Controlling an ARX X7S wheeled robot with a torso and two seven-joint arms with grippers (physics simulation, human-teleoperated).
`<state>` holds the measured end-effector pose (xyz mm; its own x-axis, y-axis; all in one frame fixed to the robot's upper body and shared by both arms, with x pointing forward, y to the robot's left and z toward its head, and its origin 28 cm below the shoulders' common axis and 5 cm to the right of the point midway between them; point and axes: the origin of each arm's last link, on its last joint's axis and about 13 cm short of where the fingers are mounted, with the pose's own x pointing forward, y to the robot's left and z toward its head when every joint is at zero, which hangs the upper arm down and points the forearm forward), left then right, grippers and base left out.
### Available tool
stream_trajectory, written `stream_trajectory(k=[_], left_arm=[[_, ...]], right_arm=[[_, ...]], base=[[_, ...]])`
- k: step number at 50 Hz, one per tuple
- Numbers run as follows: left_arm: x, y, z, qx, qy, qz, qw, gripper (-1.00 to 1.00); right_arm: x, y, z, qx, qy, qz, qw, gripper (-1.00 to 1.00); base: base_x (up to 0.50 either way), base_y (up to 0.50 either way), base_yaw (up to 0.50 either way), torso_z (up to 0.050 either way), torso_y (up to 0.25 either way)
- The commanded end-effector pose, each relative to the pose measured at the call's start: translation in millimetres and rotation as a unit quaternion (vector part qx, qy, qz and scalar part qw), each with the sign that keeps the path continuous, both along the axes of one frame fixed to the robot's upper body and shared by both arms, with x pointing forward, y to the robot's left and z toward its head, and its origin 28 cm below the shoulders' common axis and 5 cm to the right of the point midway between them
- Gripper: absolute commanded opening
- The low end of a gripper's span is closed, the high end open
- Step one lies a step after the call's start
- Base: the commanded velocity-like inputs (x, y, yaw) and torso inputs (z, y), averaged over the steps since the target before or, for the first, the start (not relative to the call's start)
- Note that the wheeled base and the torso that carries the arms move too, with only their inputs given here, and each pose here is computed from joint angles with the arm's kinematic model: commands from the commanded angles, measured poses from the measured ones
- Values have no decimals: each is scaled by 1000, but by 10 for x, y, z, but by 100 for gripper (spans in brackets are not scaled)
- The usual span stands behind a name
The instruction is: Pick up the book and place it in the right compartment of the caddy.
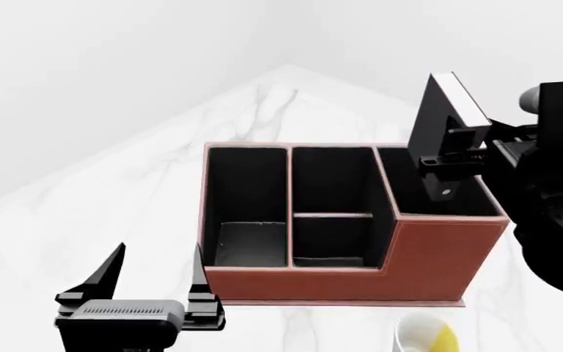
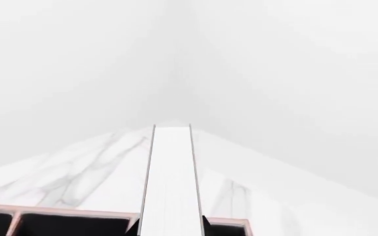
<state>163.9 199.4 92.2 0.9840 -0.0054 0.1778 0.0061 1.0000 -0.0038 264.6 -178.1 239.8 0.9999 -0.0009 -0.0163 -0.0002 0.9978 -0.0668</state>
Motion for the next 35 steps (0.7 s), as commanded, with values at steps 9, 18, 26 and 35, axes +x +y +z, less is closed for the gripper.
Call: stream_trajectory(k=[9, 18, 26, 35], left_arm=[[-1, 0, 1, 0, 0, 0, 1000, 100], [7, 0, -6, 0, 2, 0, 1000, 100], [8, 0, -6, 0, 2, 0, 1000, 100], [6, -1, -9, 1, 2, 0, 1000, 100]], right_arm=[[207, -82, 7, -9, -12, -29, 999, -100], [283, -77, -34, -11, -4, -26, 1000, -100], [326, -81, -80, -13, 3, -26, 1000, -100], [334, -88, -131, -12, 8, -27, 1000, -100]], base=[[0, 0, 0, 0, 1], [0, 0, 0, 1, 1], [0, 0, 0, 0, 3], [0, 0, 0, 0, 1]])
